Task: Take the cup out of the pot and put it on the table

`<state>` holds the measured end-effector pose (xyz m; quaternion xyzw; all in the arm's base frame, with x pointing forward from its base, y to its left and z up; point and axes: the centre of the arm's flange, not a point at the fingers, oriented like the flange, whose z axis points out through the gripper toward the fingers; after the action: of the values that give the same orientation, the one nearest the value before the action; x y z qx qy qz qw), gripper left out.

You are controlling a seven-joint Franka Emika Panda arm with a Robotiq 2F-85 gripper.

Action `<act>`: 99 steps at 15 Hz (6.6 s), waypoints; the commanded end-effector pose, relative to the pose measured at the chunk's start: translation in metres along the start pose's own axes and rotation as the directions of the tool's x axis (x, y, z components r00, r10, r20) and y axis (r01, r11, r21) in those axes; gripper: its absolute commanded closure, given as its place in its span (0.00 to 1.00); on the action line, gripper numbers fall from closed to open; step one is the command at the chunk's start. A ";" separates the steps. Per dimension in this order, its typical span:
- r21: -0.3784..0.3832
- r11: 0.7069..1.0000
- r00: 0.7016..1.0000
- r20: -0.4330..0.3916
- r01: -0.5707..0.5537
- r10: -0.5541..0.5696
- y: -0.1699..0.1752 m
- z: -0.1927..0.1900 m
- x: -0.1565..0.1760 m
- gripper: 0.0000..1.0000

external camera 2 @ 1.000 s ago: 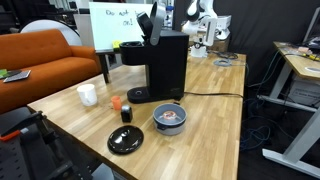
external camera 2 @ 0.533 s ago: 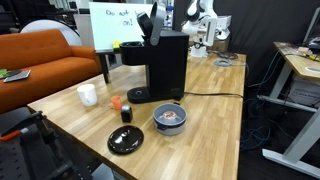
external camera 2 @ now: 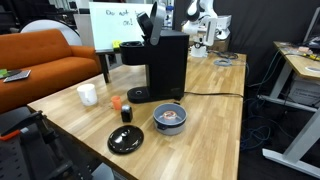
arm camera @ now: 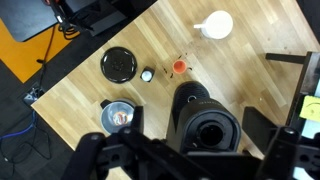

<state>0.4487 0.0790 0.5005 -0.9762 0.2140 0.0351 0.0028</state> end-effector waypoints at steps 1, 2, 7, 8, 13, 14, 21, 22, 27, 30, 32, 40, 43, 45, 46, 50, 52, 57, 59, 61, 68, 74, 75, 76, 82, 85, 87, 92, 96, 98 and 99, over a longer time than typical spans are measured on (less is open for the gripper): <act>-0.019 0.997 0.997 0.002 -0.079 0.079 0.009 0.020 0.031 0.00; -0.053 0.994 0.995 -0.001 -0.096 0.096 0.015 0.027 0.040 0.00; -0.170 0.971 0.985 -0.063 -0.168 0.159 0.041 0.052 0.075 0.00; -0.174 0.968 0.983 -0.062 -0.182 0.173 0.044 0.056 0.079 0.00; -0.168 0.969 0.983 -0.035 -0.182 0.179 0.047 0.063 0.077 0.00; -0.167 0.969 0.983 -0.037 -0.183 0.179 0.047 0.062 0.077 0.00; -0.147 0.967 0.978 -0.045 -0.207 0.203 0.048 0.065 0.079 0.00; -0.124 0.968 0.976 -0.033 -0.218 0.215 0.050 0.067 0.082 0.00; -0.057 0.952 0.954 -0.004 -0.301 0.301 0.077 0.101 0.111 0.00; -0.026 0.943 0.944 -0.022 -0.331 0.330 0.091 0.127 0.130 0.00; -0.018 0.941 0.941 -0.022 -0.339 0.339 0.093 0.144 0.141 0.00; -0.109 0.911 0.917 0.000 -0.397 0.399 0.116 0.190 0.154 0.00; -0.105 0.916 0.921 -0.006 -0.387 0.389 0.110 0.186 0.153 0.00; -0.104 0.915 0.921 -0.006 -0.389 0.390 0.110 0.186 0.153 0.00; -0.104 0.915 0.921 -0.006 -0.389 0.390 0.110 0.186 0.153 0.00; -0.043 0.921 0.922 0.005 -0.387 0.388 0.108 0.183 0.151 0.00; -0.018 0.919 0.919 0.012 -0.395 0.395 0.109 0.189 0.156 0.00; -0.014 0.901 0.901 0.020 -0.434 0.434 0.129 0.221 0.179 0.00; -0.024 0.898 0.898 0.010 -0.439 0.440 0.134 0.236 0.193 0.00; -0.060 0.896 0.898 0.000 -0.440 0.440 0.136 0.254 0.205 0.00; -0.131 0.872 0.873 0.068 -0.471 0.482 0.139 0.339 0.232 0.00; -0.151 0.869 0.871 0.074 -0.472 0.486 0.142 0.356 0.226 0.00; -0.149 0.870 0.872 0.072 -0.471 0.484 0.140 0.354 0.226 0.00; -0.149 0.870 0.872 0.072 -0.470 0.484 0.140 0.354 0.226 0.00; -0.147 0.864 0.871 0.033 -0.481 0.490 0.139 0.352 0.229 0.00; -0.123 0.868 0.874 0.014 -0.481 0.486 0.138 0.355 0.232 0.00; -0.115 0.870 0.874 0.020 -0.480 0.485 0.140 0.359 0.232 0.00; -0.110 0.859 0.861 0.035 -0.501 0.507 0.146 0.368 0.222 0.00; -0.085 0.848 0.850 0.030 -0.523 0.527 0.152 0.363 0.217 0.00; -0.079 0.842 0.843 0.027 -0.534 0.537 0.153 0.363 0.219 0.00; -0.079 0.840 0.841 0.024 -0.537 0.540 0.154 0.364 0.219 0.00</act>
<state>0.5663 -0.1426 0.1197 -0.8783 0.4697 0.0766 -0.0468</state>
